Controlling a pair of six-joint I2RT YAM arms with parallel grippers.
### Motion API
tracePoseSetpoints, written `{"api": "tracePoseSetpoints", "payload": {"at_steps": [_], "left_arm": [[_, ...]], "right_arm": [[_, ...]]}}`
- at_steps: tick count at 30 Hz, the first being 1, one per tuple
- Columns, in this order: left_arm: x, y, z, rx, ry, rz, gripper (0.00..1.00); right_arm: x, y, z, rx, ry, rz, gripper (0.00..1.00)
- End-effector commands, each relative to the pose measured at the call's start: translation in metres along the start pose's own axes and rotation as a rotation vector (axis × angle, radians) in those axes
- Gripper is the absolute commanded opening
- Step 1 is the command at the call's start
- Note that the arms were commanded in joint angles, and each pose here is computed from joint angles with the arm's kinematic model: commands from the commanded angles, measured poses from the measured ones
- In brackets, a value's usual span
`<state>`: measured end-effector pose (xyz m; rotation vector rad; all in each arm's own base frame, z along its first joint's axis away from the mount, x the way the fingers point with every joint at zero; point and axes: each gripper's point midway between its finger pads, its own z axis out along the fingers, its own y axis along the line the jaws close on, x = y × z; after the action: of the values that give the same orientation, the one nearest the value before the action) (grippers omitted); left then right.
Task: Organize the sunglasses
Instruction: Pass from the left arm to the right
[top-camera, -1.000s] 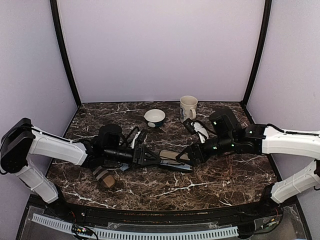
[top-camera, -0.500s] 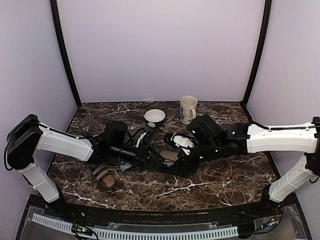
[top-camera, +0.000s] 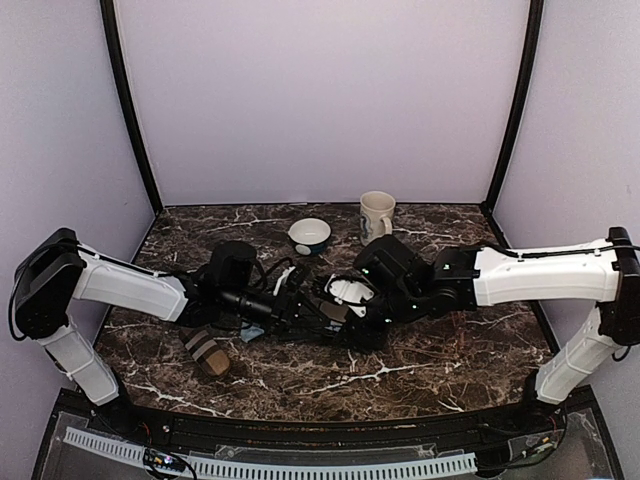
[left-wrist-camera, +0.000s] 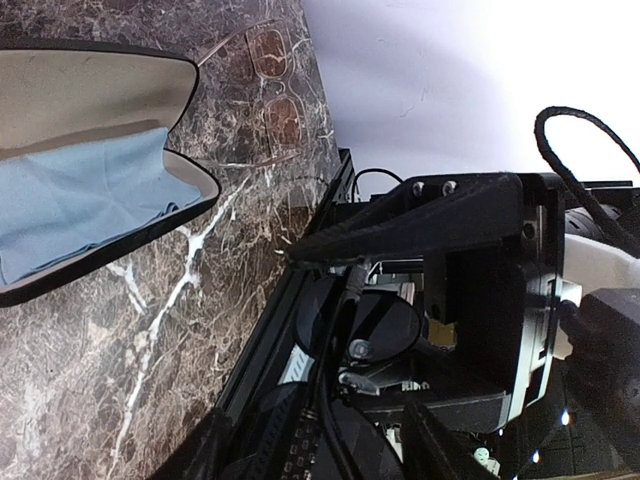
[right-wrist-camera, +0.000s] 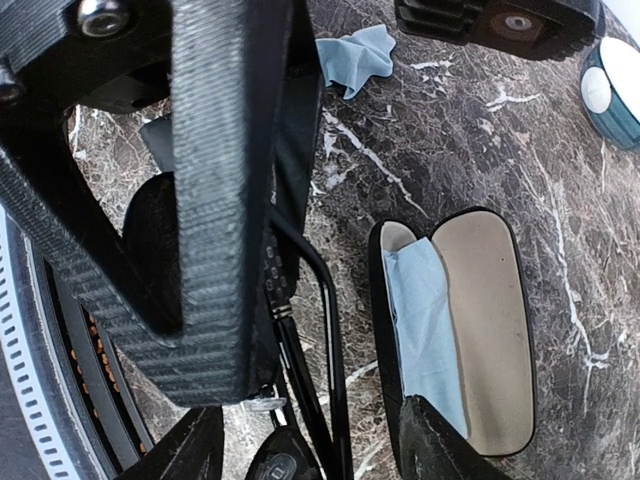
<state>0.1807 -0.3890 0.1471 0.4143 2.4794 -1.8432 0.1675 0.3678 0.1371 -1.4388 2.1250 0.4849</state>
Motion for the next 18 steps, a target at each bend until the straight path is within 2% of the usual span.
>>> {"api": "tracePoseSetpoints", "payload": {"at_steps": [1, 6, 18], "left_arm": [[-0.002, -0.008, -0.001, 0.027, 0.008, 0.007, 0.0], [-0.001, -0.007, 0.0, 0.03, 0.011, 0.0, 0.0], [0.001, -0.005, 0.001, 0.038, 0.02, -0.017, 0.0]], "right_arm": [[-0.011, 0.001, -0.002, 0.024, -0.019, -0.018, 0.58], [-0.009, 0.003, 0.002, 0.032, -0.007, -0.028, 0.57], [-0.008, 0.005, 0.009, 0.058, 0.005, -0.049, 0.43]]}}
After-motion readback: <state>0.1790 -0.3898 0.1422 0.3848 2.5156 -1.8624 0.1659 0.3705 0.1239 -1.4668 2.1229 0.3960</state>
